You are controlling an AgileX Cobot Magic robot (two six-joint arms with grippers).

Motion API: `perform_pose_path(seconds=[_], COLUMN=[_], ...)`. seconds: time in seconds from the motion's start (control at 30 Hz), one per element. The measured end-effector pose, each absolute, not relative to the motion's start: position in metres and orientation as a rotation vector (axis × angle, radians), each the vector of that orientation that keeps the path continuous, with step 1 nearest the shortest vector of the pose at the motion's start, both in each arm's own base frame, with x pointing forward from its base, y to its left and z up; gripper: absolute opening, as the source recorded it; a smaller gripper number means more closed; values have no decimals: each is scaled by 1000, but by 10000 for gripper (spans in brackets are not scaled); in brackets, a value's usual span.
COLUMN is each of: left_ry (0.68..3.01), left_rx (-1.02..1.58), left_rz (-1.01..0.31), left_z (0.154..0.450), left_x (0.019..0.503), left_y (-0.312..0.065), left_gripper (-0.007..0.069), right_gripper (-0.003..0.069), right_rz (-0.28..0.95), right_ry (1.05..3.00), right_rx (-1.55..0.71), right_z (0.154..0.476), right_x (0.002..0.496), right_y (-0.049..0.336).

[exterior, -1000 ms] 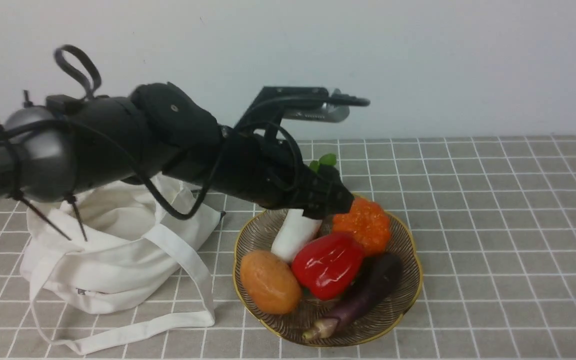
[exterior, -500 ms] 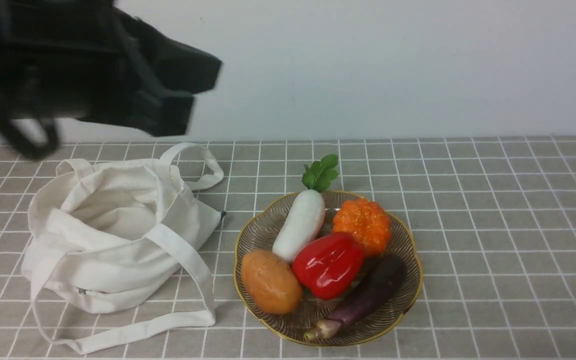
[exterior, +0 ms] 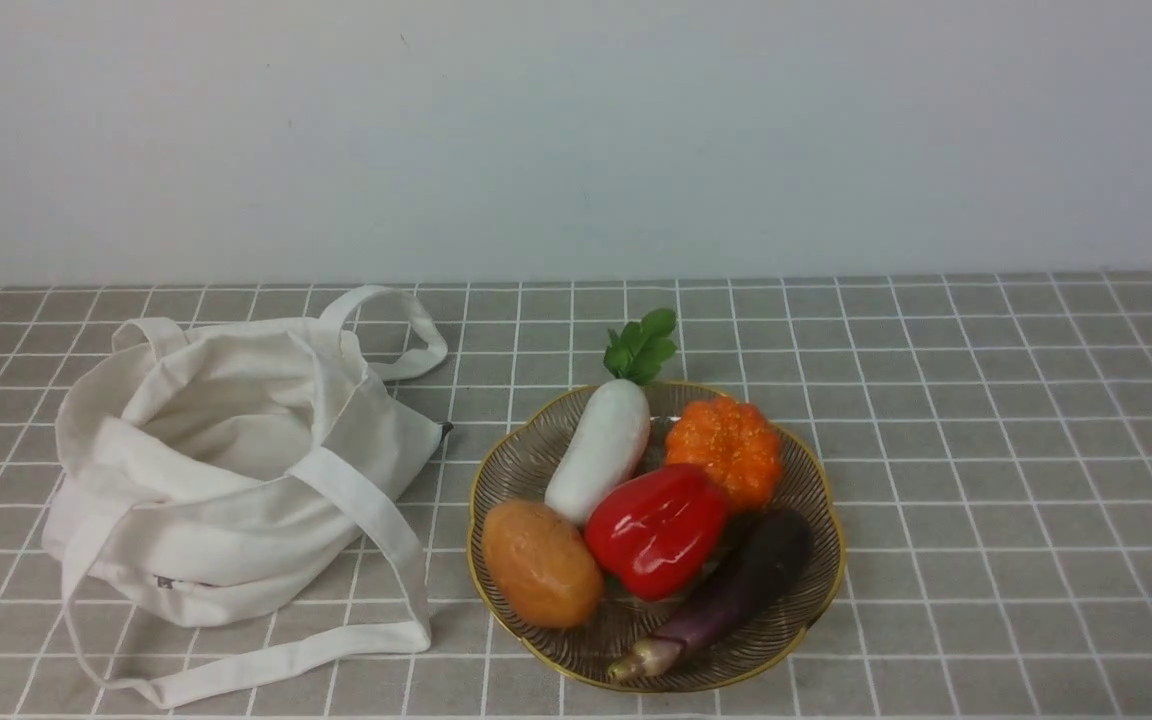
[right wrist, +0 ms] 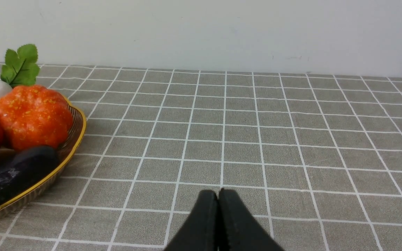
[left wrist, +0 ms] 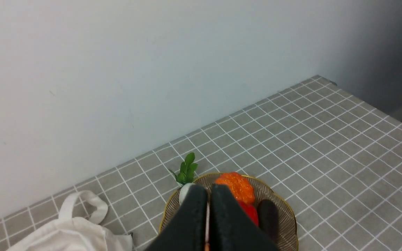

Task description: Take vegetables from bag on grey coffee tablecloth place on plate.

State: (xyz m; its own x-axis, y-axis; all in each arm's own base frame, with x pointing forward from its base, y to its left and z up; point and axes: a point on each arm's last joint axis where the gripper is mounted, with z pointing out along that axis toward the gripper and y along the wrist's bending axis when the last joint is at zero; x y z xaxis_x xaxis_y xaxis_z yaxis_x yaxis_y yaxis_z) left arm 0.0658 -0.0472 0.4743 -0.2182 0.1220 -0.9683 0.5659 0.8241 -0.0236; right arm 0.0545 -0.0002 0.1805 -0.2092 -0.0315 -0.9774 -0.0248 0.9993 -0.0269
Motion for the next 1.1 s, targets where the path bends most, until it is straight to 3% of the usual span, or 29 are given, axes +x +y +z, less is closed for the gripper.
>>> perform_pose_path(seconds=[0.4, 0.57, 0.8, 0.97, 1.1], left_ry=[1599, 1600, 1599, 1605, 1688], left_rx=[486, 482, 332, 153, 102], left_rz=[-323, -263, -164, -19, 6], left_z=[483, 470, 389, 298, 245], left_x=[21, 18, 25, 33, 41], left_y=[-16, -11, -7, -3, -2], left_gripper=[-5, -5, -5, -5, -5], right_gripper=[-19, -19, -19, -19, -19], right_rz=[-6, -6, -6, -6, -6], right_ry=[1782, 1782, 1782, 1782, 1782], right_rx=[-41, -41, -41, -41, -41], right_z=[181, 181, 181, 181, 181], right_x=[54, 54, 54, 54, 54], right_y=[0, 0, 0, 0, 0])
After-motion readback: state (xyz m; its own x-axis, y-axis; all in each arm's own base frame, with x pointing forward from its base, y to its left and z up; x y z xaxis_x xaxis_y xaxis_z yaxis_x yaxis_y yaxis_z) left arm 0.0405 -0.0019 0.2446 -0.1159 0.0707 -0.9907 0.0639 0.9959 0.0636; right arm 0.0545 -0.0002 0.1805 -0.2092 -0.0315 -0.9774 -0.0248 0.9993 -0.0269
